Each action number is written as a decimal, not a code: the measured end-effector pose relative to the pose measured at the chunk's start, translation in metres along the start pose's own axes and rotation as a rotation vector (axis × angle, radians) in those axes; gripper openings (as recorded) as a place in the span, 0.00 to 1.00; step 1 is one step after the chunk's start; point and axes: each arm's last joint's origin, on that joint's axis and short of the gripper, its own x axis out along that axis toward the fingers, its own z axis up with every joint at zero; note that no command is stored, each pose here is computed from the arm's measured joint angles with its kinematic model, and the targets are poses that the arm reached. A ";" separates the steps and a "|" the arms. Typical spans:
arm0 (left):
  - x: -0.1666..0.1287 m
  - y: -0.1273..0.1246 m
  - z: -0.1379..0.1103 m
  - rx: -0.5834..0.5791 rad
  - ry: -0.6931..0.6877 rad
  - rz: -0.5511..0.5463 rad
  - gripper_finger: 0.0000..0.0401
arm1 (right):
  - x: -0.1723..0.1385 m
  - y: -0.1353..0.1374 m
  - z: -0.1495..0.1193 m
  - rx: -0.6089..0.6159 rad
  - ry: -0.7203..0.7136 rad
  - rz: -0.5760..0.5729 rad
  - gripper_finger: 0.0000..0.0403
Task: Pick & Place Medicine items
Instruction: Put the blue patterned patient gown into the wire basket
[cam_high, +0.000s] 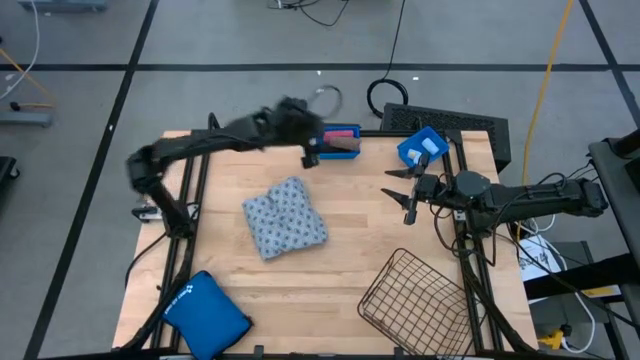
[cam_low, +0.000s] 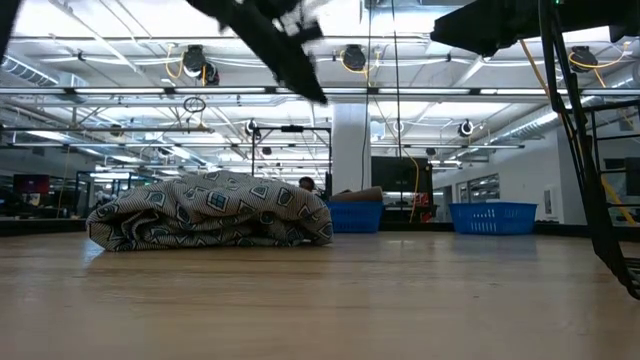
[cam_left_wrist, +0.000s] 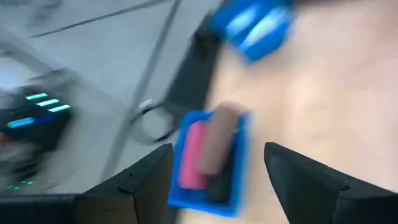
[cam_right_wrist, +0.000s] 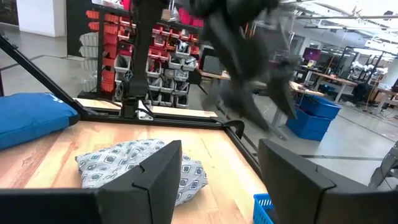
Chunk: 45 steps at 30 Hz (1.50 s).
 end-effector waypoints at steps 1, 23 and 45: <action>-0.017 0.005 0.002 -0.040 -0.038 -0.059 0.65 | 0.000 0.000 0.000 0.000 0.000 0.000 0.50; -0.137 -0.110 -0.159 -0.665 -0.199 -0.211 0.57 | 0.014 0.006 -0.009 0.046 0.049 0.012 0.50; -0.137 -0.203 -0.236 -0.864 0.187 -0.194 0.57 | 0.206 0.030 -0.090 0.217 0.709 0.205 0.50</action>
